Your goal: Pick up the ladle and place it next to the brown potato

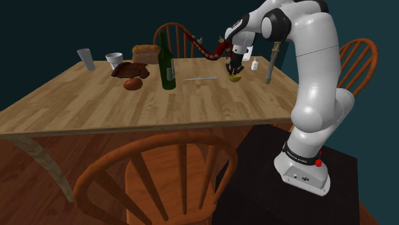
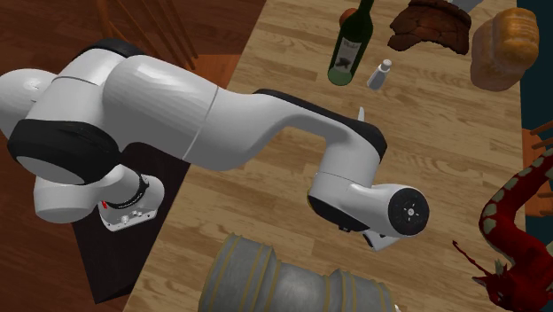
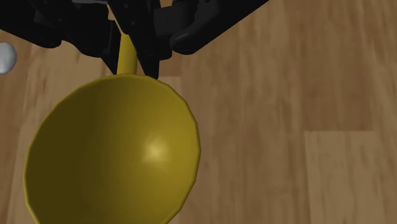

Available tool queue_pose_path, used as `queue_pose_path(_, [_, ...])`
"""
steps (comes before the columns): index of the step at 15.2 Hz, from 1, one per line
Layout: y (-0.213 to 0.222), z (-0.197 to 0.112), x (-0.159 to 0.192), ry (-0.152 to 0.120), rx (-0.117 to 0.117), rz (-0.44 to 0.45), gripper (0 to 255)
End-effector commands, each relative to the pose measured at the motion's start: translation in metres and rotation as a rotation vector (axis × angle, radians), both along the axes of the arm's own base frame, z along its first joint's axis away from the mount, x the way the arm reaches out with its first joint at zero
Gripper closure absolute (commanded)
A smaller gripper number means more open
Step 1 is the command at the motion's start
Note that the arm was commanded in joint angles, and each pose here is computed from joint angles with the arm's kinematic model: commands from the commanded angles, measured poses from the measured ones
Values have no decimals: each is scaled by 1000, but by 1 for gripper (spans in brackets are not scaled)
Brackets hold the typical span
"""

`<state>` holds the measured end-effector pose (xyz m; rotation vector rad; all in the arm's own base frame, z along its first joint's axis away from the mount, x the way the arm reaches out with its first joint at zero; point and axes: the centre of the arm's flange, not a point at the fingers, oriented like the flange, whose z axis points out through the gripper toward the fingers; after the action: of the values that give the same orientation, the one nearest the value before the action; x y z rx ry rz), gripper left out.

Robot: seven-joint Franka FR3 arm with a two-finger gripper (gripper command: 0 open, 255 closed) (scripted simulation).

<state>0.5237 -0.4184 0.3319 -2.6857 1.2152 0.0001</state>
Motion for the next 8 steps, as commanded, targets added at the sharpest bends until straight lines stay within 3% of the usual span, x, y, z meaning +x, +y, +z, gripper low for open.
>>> queue_pose_path(1, [0,-1,0,1,1,0,255])
queue_pose_path(8, [0,20,0,1,1,0,255])
